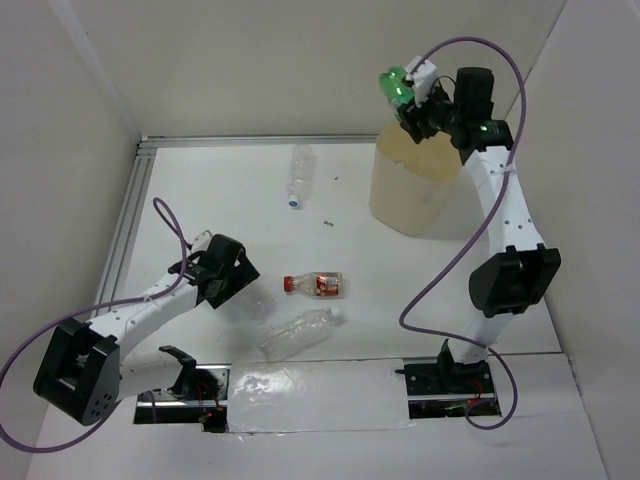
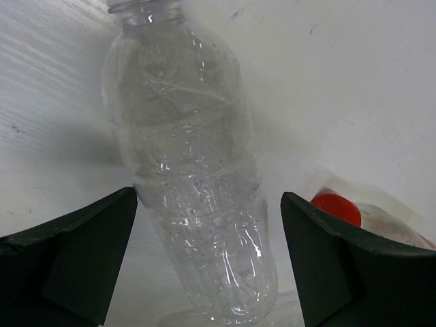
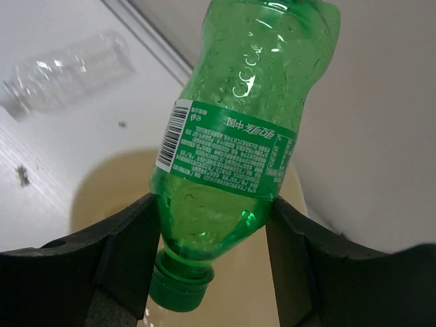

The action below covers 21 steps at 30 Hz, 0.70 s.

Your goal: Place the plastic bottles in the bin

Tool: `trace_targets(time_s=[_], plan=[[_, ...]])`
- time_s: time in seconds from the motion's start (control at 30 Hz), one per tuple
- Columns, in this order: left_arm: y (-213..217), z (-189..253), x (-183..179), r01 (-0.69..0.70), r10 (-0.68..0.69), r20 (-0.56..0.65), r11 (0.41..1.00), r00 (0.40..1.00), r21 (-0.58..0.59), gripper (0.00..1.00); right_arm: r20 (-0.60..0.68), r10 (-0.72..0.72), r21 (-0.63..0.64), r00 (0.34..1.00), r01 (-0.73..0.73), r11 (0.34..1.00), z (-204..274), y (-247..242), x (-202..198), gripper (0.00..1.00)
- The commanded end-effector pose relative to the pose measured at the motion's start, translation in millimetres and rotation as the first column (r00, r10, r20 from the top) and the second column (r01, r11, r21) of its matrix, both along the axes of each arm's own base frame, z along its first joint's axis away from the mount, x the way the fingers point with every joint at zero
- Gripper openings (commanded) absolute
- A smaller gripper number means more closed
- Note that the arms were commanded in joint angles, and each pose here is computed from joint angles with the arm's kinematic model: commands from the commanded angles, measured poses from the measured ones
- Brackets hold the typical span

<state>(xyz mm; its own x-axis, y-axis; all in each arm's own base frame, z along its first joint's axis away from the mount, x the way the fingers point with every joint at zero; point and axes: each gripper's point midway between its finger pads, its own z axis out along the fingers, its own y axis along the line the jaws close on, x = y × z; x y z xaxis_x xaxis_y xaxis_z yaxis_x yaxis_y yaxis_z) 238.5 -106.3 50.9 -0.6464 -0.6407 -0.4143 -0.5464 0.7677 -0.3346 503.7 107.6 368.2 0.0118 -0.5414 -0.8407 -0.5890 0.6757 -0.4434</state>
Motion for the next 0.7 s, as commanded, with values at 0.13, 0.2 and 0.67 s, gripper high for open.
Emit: trace_targets(time_s=[0.13,0.2,0.67], plan=[[-7,3,16,0.017,-0.018,0.039,1.0,0.999,0.025,0.99,-0.048,0.022,-0.012,0.999,-0.022,1.0,-11,-39,-53,0.22],[-10,-1,16,0.028,-0.029,0.029,0.999,0.999,0.029,0.99,-0.084,0.035,-0.015,0.996,-0.037,0.999,-29,-38,-60,0.28],[-17,-21,24,0.049,-0.049,-0.009,0.997,0.999,0.053,0.8,0.012,-0.025,0.231,1.0,0.022,0.973,19,-86,-81,1.0]])
